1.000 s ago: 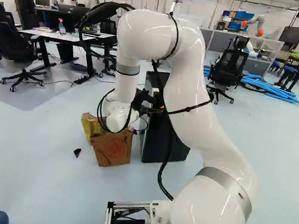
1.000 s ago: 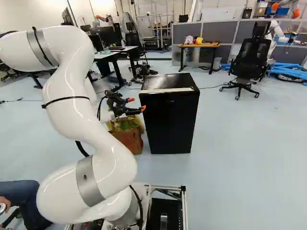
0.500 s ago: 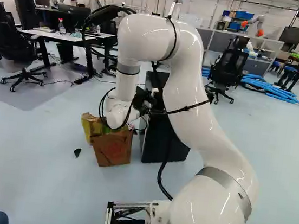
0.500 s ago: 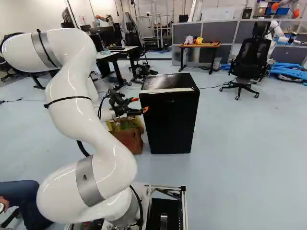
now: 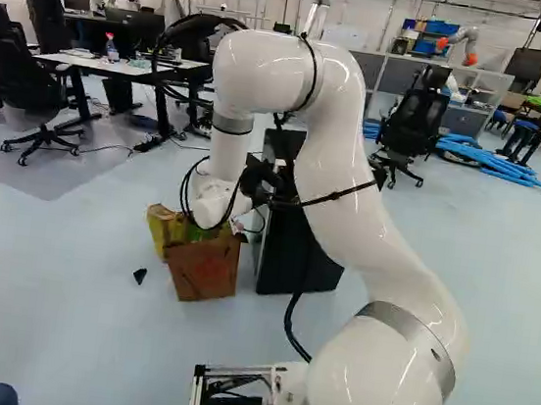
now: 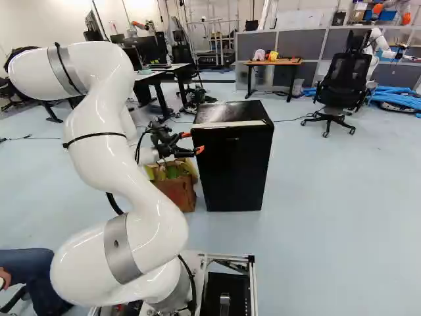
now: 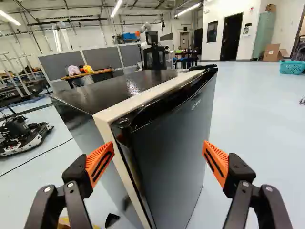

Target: Grab a drink from the fridge

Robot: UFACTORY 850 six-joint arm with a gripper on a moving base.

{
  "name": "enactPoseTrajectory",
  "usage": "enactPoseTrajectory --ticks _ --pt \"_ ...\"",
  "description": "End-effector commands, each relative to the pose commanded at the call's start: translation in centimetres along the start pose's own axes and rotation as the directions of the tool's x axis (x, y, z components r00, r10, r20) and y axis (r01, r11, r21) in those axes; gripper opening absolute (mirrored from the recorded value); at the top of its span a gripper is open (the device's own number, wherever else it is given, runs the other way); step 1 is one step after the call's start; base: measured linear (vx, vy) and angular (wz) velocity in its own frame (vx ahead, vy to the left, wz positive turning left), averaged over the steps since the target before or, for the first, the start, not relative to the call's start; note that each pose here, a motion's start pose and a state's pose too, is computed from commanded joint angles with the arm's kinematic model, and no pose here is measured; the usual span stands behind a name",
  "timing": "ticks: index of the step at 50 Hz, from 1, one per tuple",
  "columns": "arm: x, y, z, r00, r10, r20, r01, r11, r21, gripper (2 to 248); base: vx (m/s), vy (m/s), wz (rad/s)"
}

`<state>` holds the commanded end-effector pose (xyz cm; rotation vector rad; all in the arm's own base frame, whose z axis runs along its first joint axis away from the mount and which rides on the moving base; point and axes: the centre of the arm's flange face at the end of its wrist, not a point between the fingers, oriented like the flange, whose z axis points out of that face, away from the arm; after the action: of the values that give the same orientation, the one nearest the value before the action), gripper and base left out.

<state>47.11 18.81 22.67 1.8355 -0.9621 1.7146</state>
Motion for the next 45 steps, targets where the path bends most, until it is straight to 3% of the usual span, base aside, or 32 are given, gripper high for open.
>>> enactPoseTrajectory --ticks 45 --pt "0.38 -0.02 0.02 0.999 0.001 -0.043 -0.001 1.000 -0.003 247 0.000 0.000 0.000"
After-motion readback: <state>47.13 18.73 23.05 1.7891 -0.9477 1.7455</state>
